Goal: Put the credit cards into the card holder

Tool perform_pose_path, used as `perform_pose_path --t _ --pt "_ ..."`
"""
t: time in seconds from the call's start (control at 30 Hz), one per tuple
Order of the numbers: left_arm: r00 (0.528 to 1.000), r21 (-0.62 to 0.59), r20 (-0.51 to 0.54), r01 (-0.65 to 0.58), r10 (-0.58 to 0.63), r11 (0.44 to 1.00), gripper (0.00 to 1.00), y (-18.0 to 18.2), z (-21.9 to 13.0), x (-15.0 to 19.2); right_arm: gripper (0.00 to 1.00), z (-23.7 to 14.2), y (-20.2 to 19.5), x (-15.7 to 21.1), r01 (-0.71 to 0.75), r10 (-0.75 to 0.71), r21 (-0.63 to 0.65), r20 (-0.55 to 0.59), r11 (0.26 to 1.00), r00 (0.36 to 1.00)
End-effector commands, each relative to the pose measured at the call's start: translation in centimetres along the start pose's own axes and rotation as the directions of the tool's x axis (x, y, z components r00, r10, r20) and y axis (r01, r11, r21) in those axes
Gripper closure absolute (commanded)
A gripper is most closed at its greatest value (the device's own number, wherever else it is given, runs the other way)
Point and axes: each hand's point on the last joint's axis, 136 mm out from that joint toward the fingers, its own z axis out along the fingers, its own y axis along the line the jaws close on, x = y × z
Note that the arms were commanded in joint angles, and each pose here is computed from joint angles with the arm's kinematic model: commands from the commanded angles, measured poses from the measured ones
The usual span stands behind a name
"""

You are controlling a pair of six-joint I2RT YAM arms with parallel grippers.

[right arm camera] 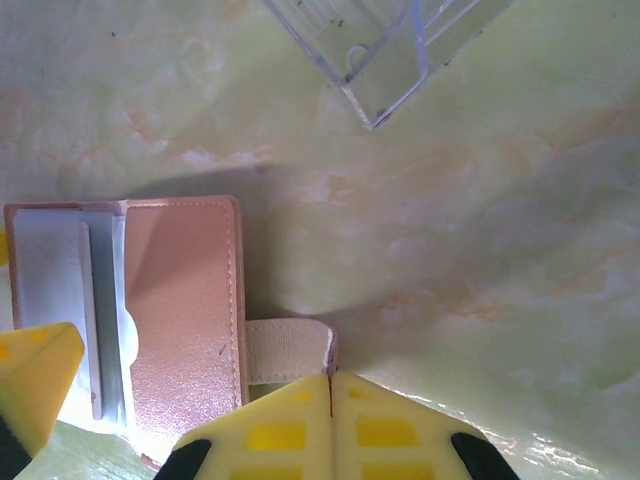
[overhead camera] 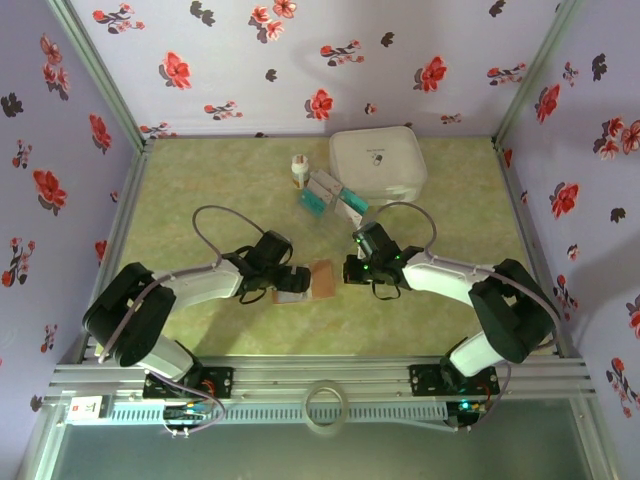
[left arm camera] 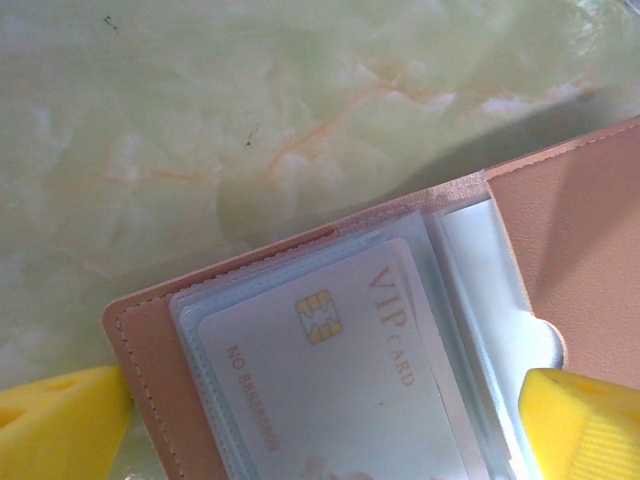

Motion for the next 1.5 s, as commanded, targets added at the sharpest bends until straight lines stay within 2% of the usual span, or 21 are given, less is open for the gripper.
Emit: perform_pose_path --t 0.0,0.3,0.57,0.77,1.03,1.1,1.3,1.47 --pt "0.999 0.078 0.053 -0.002 -0.003 0.997 0.00 -2.2 -1.5 -1.7 1.00 0.4 -0.4 0.3 -0.024 0.024 -0.007 -0.011 1.000 1.000" --pt "0.992 0.147 0.125 0.007 -0.026 0.989 0.00 -3.9 -4.6 -3.6 1.00 0.7 -0.1 0.3 -0.029 0.029 -0.022 -0.013 0.999 0.999" --pt "0.986 0.229 0.163 -0.026 -0.012 0.973 0.00 -8.1 -5.5 -5.3 1.00 0.7 0.0 0.1 -0.034 0.034 -0.029 -0.009 0.999 0.999" --pt "0.986 0.268 0.165 -0.009 -0.037 0.963 0.00 -10.2 -4.3 -5.7 1.00 0.7 -0.1 0.1 -0.036 0.036 -0.025 -0.004 0.999 0.999" --pt "0.982 0.272 0.128 0.102 -0.141 0.957 0.00 -9.4 -0.7 -3.9 1.00 0.6 -0.5 0.4 -0.042 0.042 -0.015 -0.001 0.999 0.999" --pt "0.981 0.266 0.116 0.119 -0.154 0.957 0.00 -9.1 -0.1 -3.4 0.97 0.5 -0.5 0.4 -0.045 0.045 -0.015 0.002 0.999 0.999" --pt "0.979 0.236 0.088 0.158 -0.183 0.959 0.00 -7.9 1.6 -2.0 0.81 0.0 -0.4 0.2 -0.042 0.042 -0.012 0.011 0.999 0.999" --pt "0.979 0.235 0.090 0.160 -0.185 0.959 0.00 -7.9 1.6 -2.0 0.69 -0.6 -0.3 -0.1 -0.029 0.029 -0.001 0.018 1.000 0.999"
